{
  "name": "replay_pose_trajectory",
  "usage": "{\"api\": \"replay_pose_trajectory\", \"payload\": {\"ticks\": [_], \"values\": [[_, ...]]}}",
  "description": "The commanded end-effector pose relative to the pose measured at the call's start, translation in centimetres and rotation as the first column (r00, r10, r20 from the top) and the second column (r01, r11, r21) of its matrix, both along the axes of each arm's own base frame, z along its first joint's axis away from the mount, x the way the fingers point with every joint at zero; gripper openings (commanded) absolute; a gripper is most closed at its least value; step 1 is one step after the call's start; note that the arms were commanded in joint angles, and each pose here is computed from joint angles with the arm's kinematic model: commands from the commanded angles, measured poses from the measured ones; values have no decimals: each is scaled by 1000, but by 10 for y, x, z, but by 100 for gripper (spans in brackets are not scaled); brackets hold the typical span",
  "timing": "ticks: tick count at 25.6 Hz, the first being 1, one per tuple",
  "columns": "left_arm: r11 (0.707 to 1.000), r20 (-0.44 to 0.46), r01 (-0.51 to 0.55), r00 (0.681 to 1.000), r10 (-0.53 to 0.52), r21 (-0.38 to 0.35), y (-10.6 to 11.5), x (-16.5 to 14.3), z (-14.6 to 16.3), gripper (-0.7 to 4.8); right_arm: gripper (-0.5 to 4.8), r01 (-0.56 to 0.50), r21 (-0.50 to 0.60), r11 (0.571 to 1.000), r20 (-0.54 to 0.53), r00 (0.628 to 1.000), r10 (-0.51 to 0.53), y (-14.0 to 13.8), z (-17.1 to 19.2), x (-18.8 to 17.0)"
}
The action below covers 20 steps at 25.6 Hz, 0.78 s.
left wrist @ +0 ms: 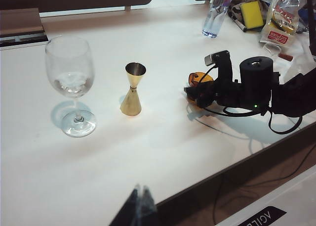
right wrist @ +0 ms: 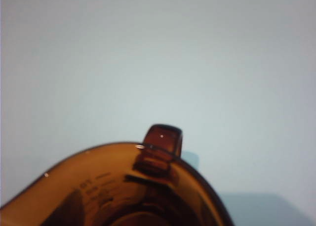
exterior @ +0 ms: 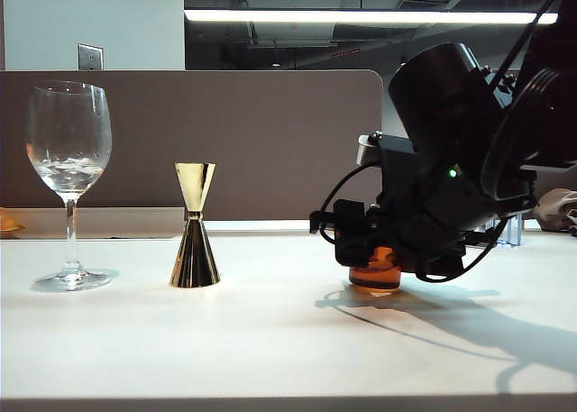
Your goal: Pick up the small amber measuring cup and pour the water in it into the jigger, then pick up the jigger and pour the water in it into the wine glass.
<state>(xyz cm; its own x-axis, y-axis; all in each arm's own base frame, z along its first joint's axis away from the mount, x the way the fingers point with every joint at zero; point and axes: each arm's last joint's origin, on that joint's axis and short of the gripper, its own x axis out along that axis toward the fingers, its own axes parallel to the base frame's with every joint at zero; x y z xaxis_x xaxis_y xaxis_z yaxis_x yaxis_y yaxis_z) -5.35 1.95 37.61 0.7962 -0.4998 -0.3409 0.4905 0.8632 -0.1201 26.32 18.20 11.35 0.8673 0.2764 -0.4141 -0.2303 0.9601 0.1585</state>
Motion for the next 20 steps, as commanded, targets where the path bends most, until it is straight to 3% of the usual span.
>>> {"api": "replay_pose_trajectory", "payload": {"ticks": [1, 6, 9, 20], "values": [[1000, 6, 0, 1000, 0, -3, 0, 0, 1, -2, 132, 1, 4, 1000, 3, 1000, -1, 0, 1, 0], [1000, 6, 0, 1000, 0, -3, 0, 0, 1, -2, 111, 0, 3, 1000, 2, 1000, 0, 0, 1, 0], [1000, 6, 0, 1000, 0, -3, 0, 0, 1, -2, 53, 0, -15, 1000, -20, 1000, -1, -1, 4, -2], [1000, 6, 0, 1000, 0, -3, 0, 0, 1, -2, 41, -46, -83, 995, 40, 998, 49, -9, 45, -12]]}}
